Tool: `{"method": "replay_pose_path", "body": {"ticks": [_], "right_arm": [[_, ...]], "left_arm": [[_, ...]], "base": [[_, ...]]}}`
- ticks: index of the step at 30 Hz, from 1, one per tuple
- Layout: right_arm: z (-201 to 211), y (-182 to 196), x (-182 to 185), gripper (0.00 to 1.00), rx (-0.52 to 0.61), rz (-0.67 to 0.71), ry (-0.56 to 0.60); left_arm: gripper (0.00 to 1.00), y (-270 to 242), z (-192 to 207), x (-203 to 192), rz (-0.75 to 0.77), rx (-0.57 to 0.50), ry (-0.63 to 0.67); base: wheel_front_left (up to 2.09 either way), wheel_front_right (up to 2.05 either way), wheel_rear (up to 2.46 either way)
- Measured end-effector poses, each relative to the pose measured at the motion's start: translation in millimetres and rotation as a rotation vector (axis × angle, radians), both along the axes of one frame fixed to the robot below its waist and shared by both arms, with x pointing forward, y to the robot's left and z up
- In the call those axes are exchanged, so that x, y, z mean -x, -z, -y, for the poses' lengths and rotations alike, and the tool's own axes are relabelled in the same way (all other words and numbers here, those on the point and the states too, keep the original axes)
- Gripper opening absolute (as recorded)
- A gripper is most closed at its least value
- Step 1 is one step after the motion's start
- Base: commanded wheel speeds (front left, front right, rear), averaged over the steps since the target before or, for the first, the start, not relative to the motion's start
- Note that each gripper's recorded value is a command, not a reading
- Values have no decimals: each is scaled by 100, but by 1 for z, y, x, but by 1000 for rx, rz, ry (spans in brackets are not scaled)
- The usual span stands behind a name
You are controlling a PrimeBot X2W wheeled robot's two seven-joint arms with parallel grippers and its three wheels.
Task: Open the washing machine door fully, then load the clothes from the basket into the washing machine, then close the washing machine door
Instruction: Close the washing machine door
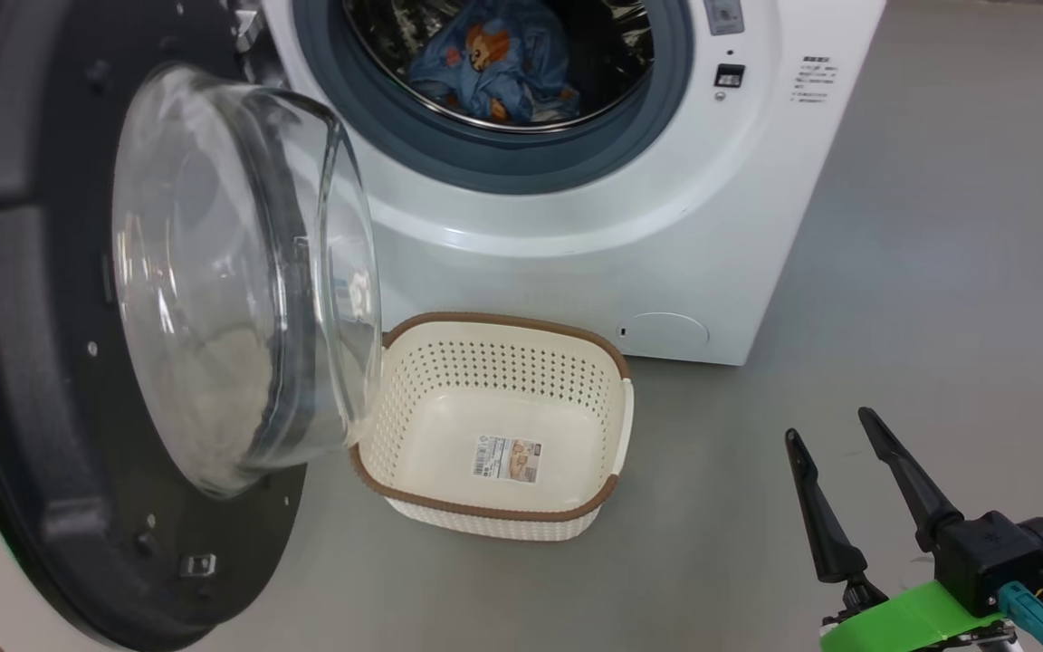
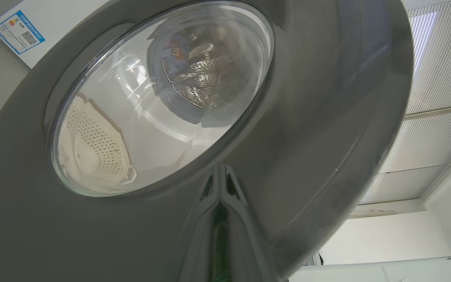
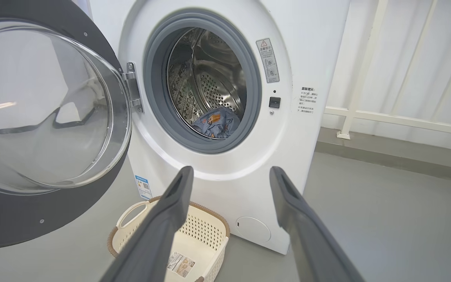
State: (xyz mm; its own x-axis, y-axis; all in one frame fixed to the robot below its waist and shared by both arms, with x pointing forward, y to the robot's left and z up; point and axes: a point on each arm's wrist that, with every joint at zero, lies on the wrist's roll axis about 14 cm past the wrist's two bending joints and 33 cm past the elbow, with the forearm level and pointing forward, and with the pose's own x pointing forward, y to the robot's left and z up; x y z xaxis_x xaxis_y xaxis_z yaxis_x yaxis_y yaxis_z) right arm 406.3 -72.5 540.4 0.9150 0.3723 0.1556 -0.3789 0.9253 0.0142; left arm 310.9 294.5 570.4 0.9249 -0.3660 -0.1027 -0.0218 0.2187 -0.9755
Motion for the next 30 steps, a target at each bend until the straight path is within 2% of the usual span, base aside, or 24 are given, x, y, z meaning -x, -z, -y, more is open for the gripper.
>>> {"method": "replay_pose_path", "body": {"ticks": [20,30], "right_arm": [[42,1,12,100,2,-3,124],[65,6,19,100,-10,-18,191]], "left_arm": [[0,-5,84,-40,54,150,212],[0,-15,129,-76,99,224,292]], "base": [[0,0,0],[0,0,0]]}}
